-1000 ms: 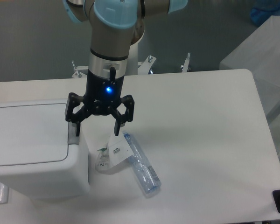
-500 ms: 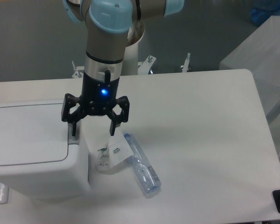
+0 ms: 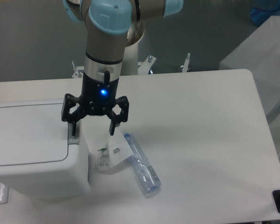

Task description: Open the trash can

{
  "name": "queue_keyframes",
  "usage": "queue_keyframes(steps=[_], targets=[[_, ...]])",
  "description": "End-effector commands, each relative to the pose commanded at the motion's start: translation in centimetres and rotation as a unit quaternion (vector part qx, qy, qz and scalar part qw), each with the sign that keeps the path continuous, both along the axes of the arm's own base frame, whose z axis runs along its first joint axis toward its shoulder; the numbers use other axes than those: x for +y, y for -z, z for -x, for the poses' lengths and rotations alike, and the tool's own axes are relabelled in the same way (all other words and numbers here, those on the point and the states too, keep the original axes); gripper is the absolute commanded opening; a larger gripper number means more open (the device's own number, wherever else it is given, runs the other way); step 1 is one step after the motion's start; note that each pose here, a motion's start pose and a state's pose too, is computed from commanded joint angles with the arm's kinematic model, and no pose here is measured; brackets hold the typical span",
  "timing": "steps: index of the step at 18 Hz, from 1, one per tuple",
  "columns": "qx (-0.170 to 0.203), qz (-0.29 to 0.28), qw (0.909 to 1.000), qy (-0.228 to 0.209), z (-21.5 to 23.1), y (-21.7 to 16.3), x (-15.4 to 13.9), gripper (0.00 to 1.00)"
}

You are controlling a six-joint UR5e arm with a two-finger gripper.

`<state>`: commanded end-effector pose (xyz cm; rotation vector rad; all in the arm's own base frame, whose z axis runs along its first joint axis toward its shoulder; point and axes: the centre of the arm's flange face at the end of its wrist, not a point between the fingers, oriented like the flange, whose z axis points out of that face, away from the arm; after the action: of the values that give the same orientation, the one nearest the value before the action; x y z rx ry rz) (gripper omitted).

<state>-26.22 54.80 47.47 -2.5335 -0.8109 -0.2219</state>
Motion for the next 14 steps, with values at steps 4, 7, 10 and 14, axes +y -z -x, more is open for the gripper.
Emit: queue_keyframes(steps=[4,7,10,14], targets=[[0.000,0.000,1.0000,0.000,0.00,0.00,0.00,1.00],[0.000,0.000,1.0000,0.000,0.00,0.00,0.00,1.00],[0.001,0.000,1.0000,0.000,0.05,0.07,0.03,1.00],[0.001,0.002,1.0000,-0.001,0.05,0.10,0.02,1.00]])
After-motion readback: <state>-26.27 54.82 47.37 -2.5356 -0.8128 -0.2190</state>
